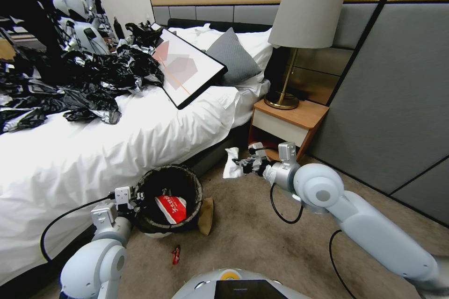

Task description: Pick up the trash bin, then pick up the garbage from the floor and place it into the trash bin.

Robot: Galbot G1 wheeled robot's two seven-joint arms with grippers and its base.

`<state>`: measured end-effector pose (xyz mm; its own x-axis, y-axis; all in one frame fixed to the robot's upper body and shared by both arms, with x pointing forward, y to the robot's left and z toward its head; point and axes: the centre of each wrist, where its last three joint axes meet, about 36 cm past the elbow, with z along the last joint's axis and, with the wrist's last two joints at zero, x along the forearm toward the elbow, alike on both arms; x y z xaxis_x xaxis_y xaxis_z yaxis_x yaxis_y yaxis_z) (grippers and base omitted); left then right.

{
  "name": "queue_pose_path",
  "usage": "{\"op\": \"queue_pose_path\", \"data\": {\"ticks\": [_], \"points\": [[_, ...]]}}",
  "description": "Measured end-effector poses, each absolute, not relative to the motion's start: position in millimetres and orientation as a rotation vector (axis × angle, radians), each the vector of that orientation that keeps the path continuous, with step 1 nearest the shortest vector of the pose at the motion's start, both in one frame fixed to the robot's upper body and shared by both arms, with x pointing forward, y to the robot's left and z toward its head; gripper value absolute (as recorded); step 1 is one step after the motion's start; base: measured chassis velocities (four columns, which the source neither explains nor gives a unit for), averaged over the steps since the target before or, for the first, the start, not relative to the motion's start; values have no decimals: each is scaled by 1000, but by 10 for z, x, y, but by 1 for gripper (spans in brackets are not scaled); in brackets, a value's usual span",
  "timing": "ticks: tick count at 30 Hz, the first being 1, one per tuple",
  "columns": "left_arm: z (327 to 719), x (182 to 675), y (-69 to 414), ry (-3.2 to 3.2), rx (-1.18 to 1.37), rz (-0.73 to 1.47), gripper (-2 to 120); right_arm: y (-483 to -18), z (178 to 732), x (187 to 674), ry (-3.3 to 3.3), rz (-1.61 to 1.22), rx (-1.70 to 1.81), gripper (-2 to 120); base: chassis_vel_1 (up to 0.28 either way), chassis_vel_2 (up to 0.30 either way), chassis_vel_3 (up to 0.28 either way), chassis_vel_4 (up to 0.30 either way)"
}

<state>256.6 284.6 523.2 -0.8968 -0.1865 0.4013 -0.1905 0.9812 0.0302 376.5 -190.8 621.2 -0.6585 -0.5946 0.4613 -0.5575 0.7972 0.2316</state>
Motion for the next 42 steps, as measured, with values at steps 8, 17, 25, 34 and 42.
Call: {"op": "queue_pose_path", "data": {"ticks": [8,17,25,34,42], "points": [[5362,2386,2901,-2725,248,52,4,-1997,6348,3772,-2498,-48,884,0,0,0,0,0],[5505,2412,3093,-2750,294,-55,4,-2046,6269,3570,-2480,-11,817,0,0,0,0,0],[5421,2368,3030,-2719,316,-35,4,-2042,6217,3599,-2475,-8,804,0,0,0,0,0],[5435,2388,3028,-2730,310,-39,4,-2012,6282,3669,-2472,-40,882,0,0,0,0,0],[5393,2432,3021,-2730,310,-30,4,-1952,6516,3628,-2441,-85,1097,0,0,0,0,0]]}}
